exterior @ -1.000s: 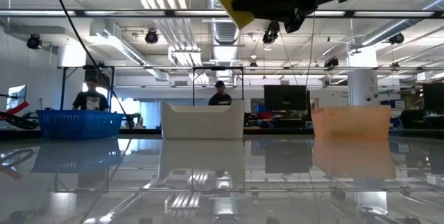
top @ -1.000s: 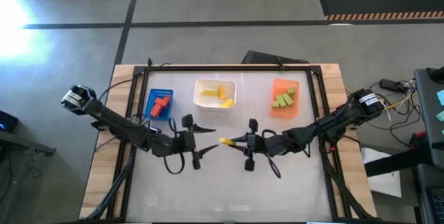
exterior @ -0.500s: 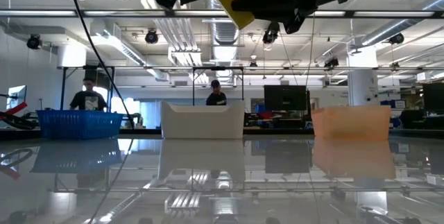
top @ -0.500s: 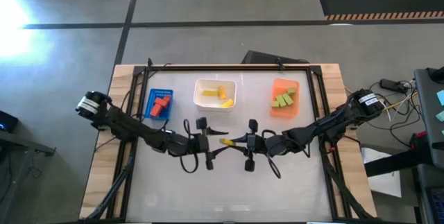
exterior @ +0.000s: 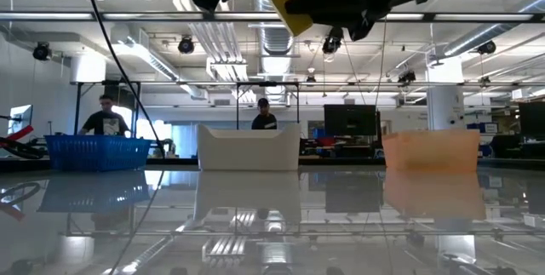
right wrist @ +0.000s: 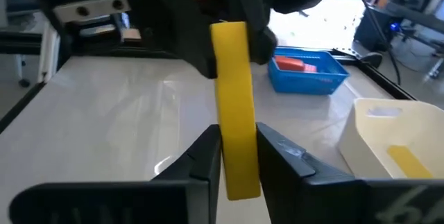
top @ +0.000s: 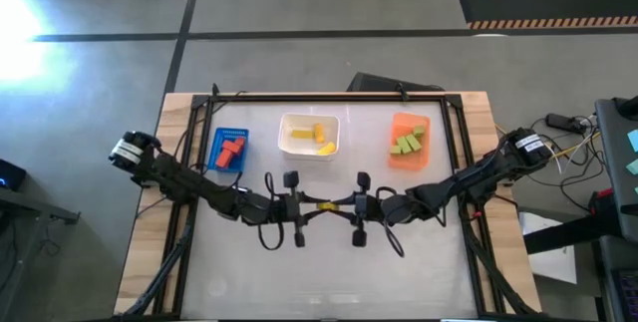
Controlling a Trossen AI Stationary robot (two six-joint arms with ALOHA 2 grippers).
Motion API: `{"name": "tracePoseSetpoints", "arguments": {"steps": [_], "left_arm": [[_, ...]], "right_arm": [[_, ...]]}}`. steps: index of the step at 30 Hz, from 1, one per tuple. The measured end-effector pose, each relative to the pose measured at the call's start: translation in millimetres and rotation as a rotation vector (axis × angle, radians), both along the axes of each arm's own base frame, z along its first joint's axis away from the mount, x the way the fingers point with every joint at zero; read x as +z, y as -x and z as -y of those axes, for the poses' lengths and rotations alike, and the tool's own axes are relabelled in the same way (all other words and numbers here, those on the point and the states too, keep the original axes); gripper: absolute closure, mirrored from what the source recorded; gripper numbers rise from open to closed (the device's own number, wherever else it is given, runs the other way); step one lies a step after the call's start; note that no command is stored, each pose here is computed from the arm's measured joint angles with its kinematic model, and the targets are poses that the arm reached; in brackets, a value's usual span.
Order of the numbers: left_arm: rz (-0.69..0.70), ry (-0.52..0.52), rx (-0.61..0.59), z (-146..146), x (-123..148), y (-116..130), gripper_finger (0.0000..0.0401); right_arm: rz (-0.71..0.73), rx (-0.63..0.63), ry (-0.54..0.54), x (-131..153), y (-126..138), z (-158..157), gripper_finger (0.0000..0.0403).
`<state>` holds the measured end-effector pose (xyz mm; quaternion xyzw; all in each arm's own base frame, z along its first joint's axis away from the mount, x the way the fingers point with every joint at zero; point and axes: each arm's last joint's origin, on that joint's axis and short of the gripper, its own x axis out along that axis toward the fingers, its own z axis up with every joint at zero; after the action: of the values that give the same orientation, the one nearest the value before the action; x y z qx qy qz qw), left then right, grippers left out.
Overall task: Sort & place blocks by color
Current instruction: Put the yellow block into the white bin
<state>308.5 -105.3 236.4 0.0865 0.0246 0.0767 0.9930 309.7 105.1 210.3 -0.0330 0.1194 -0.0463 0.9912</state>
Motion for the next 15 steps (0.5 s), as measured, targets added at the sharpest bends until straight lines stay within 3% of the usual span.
{"name": "tracePoseSetpoints", "arguments": {"steps": [8, 15], "left_arm": [[-0.028, -0.029, 0.044, -10, 7, -2, 0.0355], [-0.27, -0.096, 0.162, -49, 27, 1, 0.0355]], "right_arm": [[0.013, -0.031, -0.017, 13, 6, 4, 0.0259], [-0.078, -0.091, -0.107, 36, 30, 13, 0.0216]]}}
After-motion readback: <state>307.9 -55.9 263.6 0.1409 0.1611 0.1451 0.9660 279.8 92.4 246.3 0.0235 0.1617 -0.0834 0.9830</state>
